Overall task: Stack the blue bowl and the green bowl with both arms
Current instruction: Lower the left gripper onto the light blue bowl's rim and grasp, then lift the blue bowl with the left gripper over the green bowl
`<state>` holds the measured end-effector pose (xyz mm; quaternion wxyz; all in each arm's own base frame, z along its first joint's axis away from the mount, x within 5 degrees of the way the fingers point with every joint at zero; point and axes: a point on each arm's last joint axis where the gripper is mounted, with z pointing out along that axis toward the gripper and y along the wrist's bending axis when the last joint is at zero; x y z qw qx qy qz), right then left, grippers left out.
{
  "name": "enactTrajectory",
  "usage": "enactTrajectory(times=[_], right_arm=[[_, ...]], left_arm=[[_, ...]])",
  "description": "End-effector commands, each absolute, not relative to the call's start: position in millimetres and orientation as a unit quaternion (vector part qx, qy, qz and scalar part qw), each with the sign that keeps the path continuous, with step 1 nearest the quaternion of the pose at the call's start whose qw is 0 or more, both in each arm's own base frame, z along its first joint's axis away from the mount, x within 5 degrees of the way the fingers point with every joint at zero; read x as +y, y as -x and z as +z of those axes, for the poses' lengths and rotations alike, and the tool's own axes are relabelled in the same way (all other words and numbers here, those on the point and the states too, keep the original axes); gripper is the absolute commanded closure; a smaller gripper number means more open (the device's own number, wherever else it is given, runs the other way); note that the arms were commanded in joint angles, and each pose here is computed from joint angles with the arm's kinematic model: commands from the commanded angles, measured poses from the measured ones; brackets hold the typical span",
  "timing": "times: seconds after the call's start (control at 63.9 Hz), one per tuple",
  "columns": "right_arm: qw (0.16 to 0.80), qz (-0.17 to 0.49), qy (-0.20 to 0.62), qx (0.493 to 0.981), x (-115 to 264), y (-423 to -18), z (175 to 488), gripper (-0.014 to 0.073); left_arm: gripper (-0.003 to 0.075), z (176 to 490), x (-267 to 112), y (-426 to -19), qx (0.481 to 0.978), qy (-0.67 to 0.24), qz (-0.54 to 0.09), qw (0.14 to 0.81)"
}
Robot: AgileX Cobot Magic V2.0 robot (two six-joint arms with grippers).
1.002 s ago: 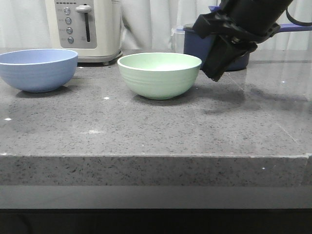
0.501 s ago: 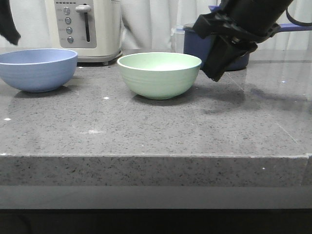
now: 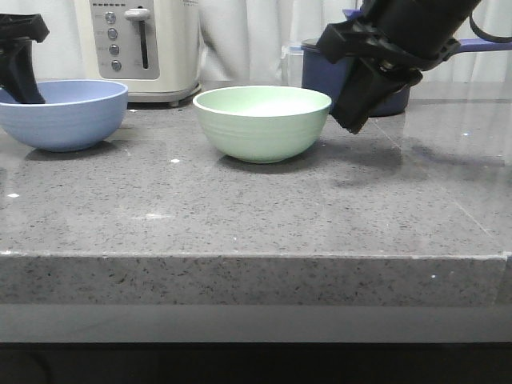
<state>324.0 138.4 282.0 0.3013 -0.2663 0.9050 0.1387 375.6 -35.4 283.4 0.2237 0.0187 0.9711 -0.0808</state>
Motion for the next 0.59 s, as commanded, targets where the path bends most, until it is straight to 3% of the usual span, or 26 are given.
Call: enactTrajectory(times=[0.0,0.344,0.454,0.579], right_arm=[[0.35,0.143,0.26,0.889,136.2,-323.0,306.4,0.0659],[0.35,0.143,0.26,0.889,136.2,-323.0,306.4,0.0659],[0.35,0.143,0.26,0.889,136.2,-323.0,306.4,0.0659],[0.35,0.143,0.26,0.889,136.2,-323.0,306.4,0.0659]], left_arm=[[0.0444,313.5,-35.2,-374.2,0.955,-0.016,-0.089,0.282],[0.0691,313.5,-35.2,-374.2,0.955,-0.016,-0.089,0.282],[0.0741,317.4,-35.1,-372.3,0.953,-0.016,-0.089,0.288],[0.074,332.1,-34.6,-365.1,0.947,-0.017,-0.09,0.309]])
